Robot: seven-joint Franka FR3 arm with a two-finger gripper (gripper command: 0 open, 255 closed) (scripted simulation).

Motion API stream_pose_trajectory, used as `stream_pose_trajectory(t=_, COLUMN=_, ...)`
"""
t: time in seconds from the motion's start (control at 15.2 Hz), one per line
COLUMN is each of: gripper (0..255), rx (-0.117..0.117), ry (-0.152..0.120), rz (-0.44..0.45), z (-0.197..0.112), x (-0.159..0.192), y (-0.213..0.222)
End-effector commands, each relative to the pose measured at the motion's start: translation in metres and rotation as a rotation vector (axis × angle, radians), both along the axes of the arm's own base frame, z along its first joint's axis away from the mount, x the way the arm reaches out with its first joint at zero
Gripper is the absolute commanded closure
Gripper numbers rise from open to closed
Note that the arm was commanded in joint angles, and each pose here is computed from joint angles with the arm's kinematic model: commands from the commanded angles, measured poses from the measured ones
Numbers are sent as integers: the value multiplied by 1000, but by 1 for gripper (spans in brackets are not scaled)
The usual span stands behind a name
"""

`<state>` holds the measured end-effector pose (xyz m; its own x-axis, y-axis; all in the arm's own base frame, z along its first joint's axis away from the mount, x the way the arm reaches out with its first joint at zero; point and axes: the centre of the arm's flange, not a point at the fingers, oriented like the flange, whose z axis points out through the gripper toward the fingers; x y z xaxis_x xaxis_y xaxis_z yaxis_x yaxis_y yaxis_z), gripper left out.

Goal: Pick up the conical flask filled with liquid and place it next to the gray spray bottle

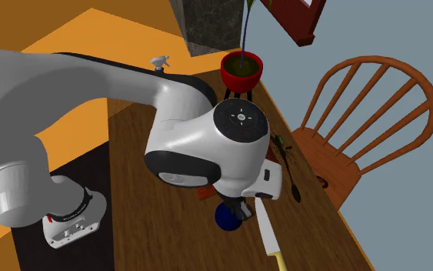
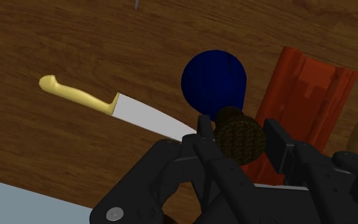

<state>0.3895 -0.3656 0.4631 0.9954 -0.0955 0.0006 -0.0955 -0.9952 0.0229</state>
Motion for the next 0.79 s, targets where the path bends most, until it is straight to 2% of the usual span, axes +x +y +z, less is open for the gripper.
stream_pose_trajectory(t=0.0, gripper=255, rx=0, ry=0, rz=0, z=12, x=1, y=0)
stream_pose_trajectory(t=0.73, gripper=255, rx=0, ry=0, rz=0, z=70, x=1, y=0)
